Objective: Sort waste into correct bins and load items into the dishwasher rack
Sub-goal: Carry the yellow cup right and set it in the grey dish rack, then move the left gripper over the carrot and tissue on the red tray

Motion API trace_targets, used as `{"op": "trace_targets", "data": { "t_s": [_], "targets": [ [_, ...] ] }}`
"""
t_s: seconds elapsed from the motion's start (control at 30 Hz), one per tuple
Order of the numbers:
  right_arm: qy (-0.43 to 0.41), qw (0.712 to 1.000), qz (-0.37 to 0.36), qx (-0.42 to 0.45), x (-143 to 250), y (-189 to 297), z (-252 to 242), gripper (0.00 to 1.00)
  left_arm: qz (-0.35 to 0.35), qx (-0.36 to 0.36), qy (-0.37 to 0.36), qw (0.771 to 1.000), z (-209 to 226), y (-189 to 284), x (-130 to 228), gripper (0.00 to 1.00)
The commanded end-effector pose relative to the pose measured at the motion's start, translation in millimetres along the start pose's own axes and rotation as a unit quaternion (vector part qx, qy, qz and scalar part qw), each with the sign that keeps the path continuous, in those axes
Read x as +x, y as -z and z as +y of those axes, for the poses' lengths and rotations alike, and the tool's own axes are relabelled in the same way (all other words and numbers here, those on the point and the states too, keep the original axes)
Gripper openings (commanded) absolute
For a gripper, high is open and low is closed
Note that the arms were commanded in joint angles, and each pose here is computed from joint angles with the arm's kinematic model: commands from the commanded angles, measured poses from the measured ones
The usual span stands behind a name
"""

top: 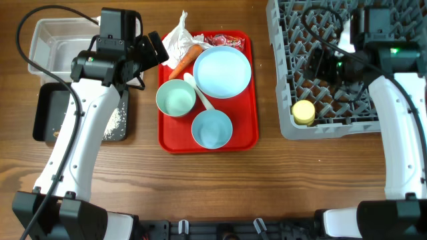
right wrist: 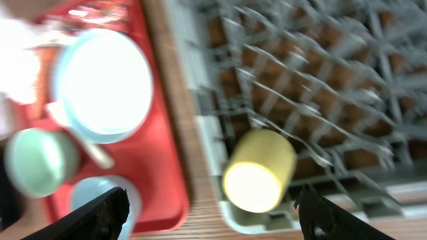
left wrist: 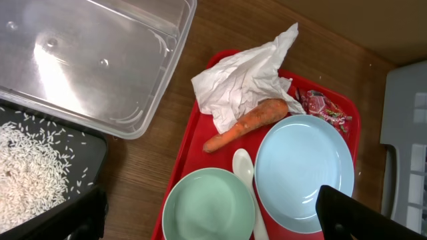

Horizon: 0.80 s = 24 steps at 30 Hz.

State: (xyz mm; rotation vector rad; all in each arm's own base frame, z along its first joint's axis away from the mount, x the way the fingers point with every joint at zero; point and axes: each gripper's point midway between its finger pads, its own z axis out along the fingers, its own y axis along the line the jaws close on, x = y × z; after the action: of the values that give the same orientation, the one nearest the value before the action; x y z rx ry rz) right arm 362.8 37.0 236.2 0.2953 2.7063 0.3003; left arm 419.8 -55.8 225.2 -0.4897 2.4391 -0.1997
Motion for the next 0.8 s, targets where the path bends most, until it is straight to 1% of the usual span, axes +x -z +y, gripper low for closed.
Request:
{"op": "trace_targets", "data": {
  "t_s": [0.0, 0.13, 0.27, 0.4, 0.5, 0.53, 0.57, 0.67, 0.77],
  "targets": [
    [0.069, 0.995, -0.014, -0.070, 4, 13, 54, 0.85, 0.002, -0.008, -0.007, 1.000, 4, -4, 1, 1.00],
    [0.097, 0.991, -0.020, -0.089, 10, 7, 91, 0.85, 0.002, -0.008, -0.007, 1.000, 4, -4, 1, 1.00],
    [0.101, 0.992, -0.036, -0.066, 11, 3, 103, 0.87, 0.015, 0.017, -0.011, 1.000, -7, -6, 6, 1.00],
    [0.099, 0.993, -0.038, -0.057, 12, 2, 103, 0.89, 0.009, 0.030, -0.086, 0.996, -21, -23, 5, 1.00],
    [0.097, 0.993, -0.037, -0.056, 13, 2, 102, 0.91, -0.001, 0.067, -0.163, 0.984, -48, -49, 6, 0.99],
    [0.097, 0.993, -0.036, -0.056, 13, 2, 102, 0.91, -0.006, 0.076, -0.173, 0.982, -55, -56, 5, 0.98],
    [0.097, 0.993, -0.035, -0.056, 13, 2, 102, 0.91, -0.022, 0.089, -0.192, 0.977, -68, -73, 2, 0.98],
    [0.097, 0.994, -0.028, -0.052, 17, 1, 100, 0.92, -0.038, 0.100, -0.215, 0.971, -82, -103, 2, 0.97],
    [0.098, 0.994, -0.016, -0.044, 22, 1, 96, 0.94, -0.029, 0.104, -0.249, 0.963, -90, -138, 18, 0.97]
  ]
}}
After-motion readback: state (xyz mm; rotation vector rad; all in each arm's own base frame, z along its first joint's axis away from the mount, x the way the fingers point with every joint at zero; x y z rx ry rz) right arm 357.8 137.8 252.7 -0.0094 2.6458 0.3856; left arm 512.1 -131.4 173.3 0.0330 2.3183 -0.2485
